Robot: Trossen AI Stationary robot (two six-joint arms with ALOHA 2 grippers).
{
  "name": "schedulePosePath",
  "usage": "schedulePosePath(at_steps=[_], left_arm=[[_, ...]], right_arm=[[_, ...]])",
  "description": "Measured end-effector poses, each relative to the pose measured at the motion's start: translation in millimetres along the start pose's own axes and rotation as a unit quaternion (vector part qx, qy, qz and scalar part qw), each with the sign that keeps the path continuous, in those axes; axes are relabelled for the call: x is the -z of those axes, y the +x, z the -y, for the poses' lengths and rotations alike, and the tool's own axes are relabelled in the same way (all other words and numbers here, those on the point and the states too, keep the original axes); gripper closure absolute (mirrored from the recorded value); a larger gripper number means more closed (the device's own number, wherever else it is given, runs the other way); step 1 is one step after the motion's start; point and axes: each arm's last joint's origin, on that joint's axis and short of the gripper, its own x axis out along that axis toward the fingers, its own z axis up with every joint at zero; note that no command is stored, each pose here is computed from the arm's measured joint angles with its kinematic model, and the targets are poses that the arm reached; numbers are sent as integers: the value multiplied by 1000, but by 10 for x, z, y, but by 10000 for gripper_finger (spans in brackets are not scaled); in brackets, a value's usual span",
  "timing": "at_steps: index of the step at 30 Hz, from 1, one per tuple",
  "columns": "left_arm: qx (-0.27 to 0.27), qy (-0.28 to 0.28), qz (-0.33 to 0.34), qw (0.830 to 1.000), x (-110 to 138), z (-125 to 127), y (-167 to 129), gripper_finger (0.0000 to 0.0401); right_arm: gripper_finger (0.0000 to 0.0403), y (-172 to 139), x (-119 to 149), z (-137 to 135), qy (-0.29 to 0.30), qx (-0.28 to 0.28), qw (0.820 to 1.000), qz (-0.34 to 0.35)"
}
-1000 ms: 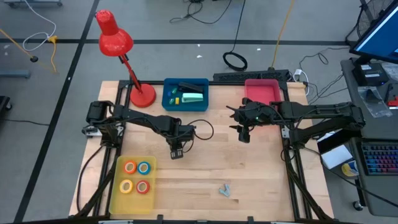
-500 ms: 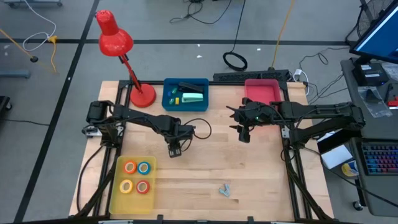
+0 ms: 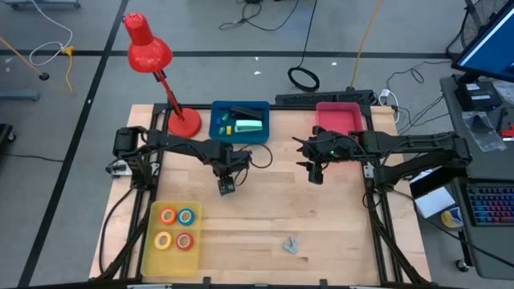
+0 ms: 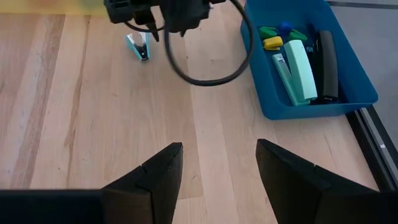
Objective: Pick and place Stapler, Stapler remover, tape
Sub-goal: Put the light blue staple remover into the pink bin
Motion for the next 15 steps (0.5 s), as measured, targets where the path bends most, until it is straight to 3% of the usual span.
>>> schedulePosePath(at_steps=[15], left_arm=[[69,13,-37,997,80,-73,74,173]], right_arm=[[206,0,0,1,0,1,1000,0]])
